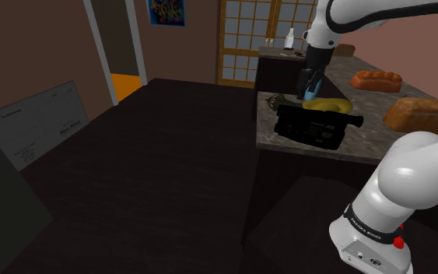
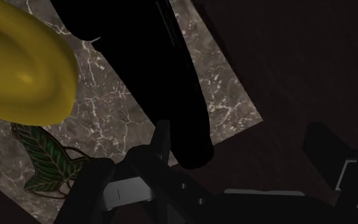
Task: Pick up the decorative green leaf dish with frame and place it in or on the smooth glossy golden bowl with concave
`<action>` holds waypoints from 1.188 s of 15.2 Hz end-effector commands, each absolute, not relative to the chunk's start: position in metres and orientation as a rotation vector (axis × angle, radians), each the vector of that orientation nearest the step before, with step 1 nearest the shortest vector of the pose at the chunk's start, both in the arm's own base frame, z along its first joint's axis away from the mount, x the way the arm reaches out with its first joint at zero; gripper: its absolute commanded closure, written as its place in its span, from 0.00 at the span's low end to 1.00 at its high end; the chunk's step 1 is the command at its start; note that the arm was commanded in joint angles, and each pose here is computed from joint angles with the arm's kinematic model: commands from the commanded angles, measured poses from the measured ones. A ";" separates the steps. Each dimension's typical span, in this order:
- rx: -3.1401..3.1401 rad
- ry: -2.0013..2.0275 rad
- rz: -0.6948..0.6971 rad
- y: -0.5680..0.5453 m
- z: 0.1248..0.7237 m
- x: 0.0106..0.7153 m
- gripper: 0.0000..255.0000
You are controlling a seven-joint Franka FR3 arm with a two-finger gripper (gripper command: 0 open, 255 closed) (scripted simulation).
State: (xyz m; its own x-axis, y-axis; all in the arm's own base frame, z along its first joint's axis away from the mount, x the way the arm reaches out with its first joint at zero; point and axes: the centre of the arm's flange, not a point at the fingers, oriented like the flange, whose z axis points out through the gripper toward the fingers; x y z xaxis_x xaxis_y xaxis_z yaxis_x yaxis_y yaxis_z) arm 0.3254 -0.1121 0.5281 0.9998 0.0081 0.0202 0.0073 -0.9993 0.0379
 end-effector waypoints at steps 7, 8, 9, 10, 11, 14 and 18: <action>3.057 0.151 0.096 -0.192 0.478 0.348 0.00; 3.051 0.168 0.103 -0.202 0.472 0.351 0.00; 3.044 0.185 0.111 -0.213 0.466 0.354 0.00; 3.038 0.201 0.118 -0.223 0.460 0.358 0.00; 3.031 0.218 0.126 -0.233 0.453 0.362 0.00; 3.012 0.267 0.148 -0.263 0.436 0.374 0.00; 2.983 0.332 0.177 -0.304 0.413 0.392 0.00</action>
State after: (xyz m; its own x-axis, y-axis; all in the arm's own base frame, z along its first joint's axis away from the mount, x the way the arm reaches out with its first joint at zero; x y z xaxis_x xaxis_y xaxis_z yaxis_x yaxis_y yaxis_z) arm 0.3854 -0.2938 0.4182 0.9723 0.2122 0.0977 0.1981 -0.9706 0.1366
